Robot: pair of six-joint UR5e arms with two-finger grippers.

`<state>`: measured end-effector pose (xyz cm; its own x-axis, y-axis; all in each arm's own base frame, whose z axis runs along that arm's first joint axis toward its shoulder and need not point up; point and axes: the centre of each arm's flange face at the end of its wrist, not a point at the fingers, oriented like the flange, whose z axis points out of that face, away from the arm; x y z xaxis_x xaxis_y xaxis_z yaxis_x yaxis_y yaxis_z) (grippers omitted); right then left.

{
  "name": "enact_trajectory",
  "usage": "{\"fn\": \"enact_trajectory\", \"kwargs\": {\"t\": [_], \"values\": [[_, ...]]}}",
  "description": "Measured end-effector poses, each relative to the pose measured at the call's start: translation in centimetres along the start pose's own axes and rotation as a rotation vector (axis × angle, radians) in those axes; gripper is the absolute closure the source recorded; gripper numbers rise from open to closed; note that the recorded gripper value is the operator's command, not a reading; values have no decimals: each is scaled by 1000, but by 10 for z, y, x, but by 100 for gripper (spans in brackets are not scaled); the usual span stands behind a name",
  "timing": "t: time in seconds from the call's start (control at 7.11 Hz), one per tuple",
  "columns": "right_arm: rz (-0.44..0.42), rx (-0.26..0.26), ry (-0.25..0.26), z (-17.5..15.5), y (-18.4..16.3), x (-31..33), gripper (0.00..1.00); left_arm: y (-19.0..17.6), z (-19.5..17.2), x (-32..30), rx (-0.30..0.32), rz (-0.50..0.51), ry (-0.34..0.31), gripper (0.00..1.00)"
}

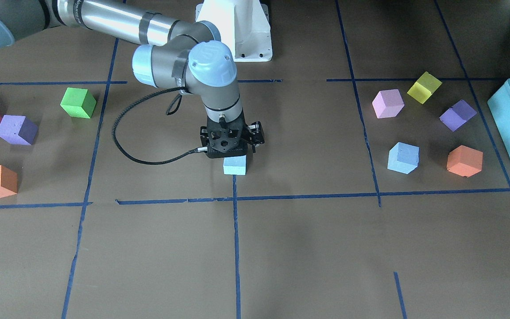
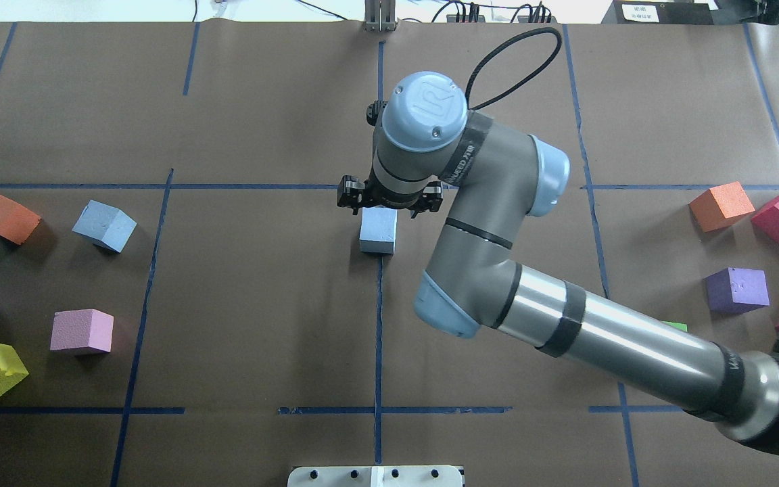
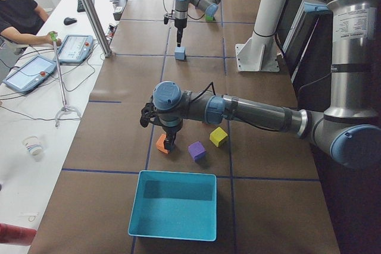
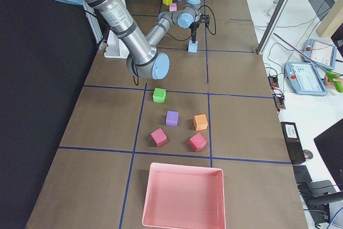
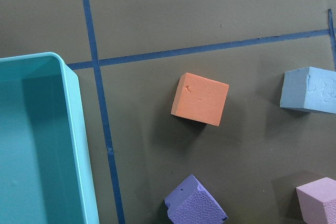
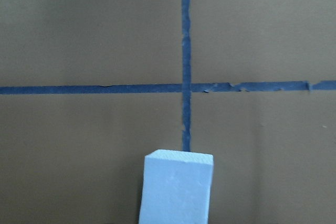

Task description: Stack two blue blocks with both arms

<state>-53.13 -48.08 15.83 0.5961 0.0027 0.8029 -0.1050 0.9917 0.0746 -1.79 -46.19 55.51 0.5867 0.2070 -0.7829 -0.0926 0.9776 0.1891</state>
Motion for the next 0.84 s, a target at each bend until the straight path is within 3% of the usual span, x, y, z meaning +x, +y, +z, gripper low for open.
{"fn": "enact_trajectory", "kwargs": {"t": [0.28,0.42,0.56,0.84], "values": [[18,62,-52,-89,8,65,0,-27,34,45,-36,102,19,0],[40,68,-61,-119,2,108,0,-42,53,73,-61,130,28,0],[47,47,-60,-138,-9,155,0,-59,71,106,-76,156,14,0],[3,2,-53,-164,-29,243,0,-85,114,177,-80,217,-93,0]]}}
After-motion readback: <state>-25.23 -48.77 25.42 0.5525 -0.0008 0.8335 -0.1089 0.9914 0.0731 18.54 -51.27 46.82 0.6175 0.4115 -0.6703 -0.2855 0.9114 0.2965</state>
